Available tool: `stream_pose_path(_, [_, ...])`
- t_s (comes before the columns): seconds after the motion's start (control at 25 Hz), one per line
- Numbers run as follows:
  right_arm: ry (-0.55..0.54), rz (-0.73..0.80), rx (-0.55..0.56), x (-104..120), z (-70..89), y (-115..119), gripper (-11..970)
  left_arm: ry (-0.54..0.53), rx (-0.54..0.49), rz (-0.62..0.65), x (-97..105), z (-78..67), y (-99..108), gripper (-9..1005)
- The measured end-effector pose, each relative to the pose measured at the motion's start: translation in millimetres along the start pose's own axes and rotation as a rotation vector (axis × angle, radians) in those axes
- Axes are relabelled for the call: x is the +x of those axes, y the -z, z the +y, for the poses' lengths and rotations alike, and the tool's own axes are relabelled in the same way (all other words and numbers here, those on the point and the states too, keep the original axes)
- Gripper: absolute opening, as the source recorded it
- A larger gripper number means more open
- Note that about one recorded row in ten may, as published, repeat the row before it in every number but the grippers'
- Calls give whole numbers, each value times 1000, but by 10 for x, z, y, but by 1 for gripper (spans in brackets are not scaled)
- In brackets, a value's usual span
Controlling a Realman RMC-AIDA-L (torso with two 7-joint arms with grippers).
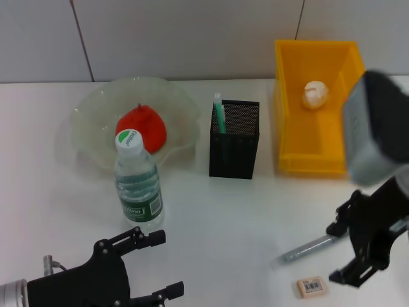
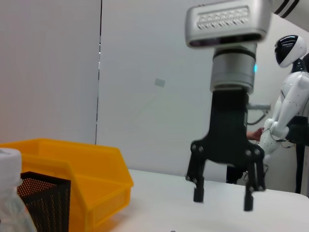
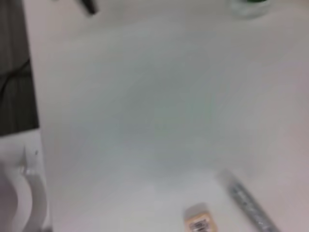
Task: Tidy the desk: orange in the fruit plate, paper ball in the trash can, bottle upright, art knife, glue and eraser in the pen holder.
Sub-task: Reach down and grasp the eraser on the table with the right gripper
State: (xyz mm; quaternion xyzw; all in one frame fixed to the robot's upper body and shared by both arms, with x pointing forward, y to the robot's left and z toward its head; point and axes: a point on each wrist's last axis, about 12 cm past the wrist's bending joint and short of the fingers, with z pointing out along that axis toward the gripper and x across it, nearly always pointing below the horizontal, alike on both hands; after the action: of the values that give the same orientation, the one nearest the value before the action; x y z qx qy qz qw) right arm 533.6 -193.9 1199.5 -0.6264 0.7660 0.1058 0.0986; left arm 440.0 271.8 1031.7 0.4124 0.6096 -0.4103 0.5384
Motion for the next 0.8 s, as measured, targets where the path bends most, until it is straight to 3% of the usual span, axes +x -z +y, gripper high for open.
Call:
stream_pose_path(0.2, [110, 47, -9, -112, 95, -179, 741, 0, -1, 1, 1, 1, 0, 827])
stream_pose_path(0.8, [163, 123, -32, -131, 110, -474, 686, 6, -6, 2, 17, -22, 20, 827])
